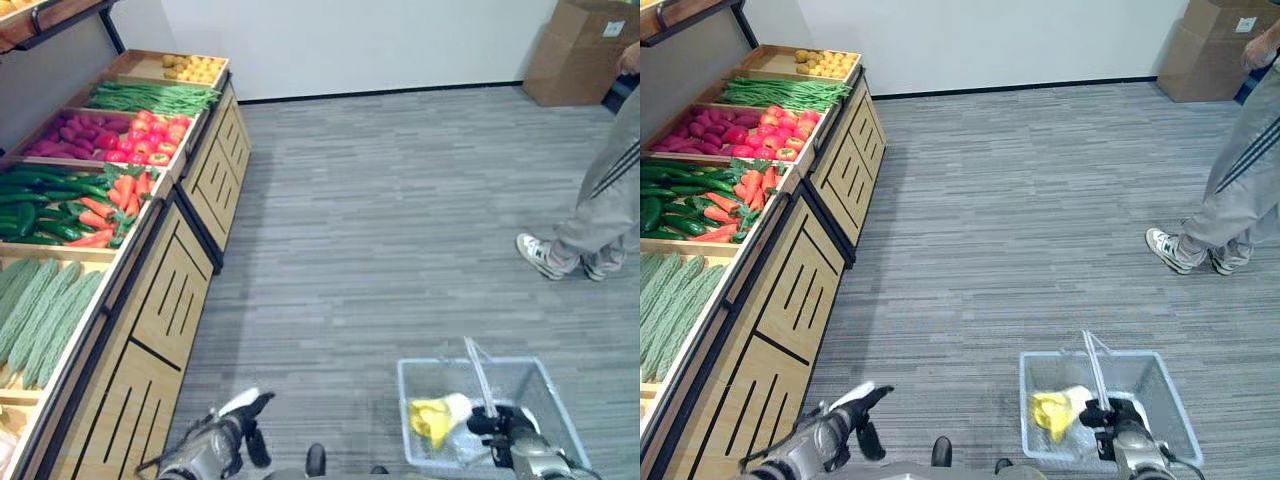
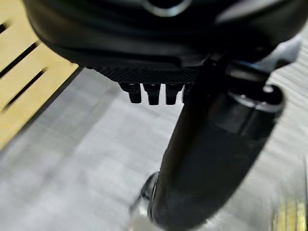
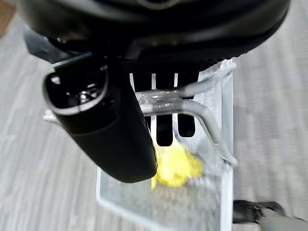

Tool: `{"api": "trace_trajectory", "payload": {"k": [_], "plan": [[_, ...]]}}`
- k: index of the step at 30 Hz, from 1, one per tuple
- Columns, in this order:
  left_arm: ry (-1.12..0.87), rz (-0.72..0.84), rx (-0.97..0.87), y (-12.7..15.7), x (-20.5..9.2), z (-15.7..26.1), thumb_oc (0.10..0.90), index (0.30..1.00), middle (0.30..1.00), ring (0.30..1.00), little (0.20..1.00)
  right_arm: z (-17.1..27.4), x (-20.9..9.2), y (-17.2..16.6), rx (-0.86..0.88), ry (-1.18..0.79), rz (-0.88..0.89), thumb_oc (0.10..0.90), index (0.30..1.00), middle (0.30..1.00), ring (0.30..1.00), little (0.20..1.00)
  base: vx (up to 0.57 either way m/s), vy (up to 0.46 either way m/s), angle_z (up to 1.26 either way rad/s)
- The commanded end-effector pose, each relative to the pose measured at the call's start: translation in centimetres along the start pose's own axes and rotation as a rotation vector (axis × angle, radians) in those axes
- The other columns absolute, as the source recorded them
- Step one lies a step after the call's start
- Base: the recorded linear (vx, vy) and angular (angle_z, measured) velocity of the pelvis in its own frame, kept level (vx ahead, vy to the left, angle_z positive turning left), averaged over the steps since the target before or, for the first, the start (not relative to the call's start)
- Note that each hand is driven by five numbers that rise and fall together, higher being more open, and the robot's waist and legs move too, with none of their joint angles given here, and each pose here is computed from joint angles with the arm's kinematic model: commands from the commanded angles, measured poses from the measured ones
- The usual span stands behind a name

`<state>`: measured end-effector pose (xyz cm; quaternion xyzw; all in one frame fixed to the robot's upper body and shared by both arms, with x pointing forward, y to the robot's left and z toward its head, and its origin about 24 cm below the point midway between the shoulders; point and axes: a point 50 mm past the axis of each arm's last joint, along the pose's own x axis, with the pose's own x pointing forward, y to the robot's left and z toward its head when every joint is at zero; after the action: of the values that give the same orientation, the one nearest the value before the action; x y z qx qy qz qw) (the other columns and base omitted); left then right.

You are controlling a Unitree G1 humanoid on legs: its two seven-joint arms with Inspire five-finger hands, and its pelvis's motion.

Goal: Get the vegetables into the basket

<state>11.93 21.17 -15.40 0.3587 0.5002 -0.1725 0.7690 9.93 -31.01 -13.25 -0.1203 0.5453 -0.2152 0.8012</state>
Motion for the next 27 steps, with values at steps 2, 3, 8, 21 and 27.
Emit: {"api": "trace_trajectory", "payload": {"k": [2,3,8,21,27], "plan": [[0.052,-0.013,-0.154,-0.2,0.4,0.2,0.900,1.000,1.000,1.000,1.000,0.0,0.1,-1.0,0.105,-0.031,-0.004,0.400,0.300,0.300,0.300,0.300,0.02,-0.003,-0.01],[0.087,-0.022,-0.182,-0.6,0.4,-0.4,0.900,1.000,1.000,1.000,1.000,-1.2,0.0,-0.6,0.097,0.012,0.008,0.400,0.300,0.300,0.300,0.300,0.00,0.000,0.00],[0.169,-0.042,-0.319,-1.8,-0.1,-2.4,0.900,1.000,1.000,1.000,1.000,-5.5,-0.8,1.1,0.112,0.169,0.045,0.400,0.300,0.300,0.300,0.300,0.00,-0.001,0.01],[0.164,-0.049,-0.370,-2.5,-0.2,-2.6,0.900,1.000,1.000,1.000,1.000,-9.1,-2.0,2.7,0.117,0.285,0.080,0.400,0.300,0.300,0.300,0.300,-0.01,-0.001,-0.04],[0.196,-0.003,-0.498,-1.8,-0.3,-3.6,0.900,1.000,1.000,1.000,1.000,-9.5,-2.6,5.5,0.036,0.297,0.193,0.400,0.300,0.300,0.300,0.300,0.01,0.011,-0.04]]}}
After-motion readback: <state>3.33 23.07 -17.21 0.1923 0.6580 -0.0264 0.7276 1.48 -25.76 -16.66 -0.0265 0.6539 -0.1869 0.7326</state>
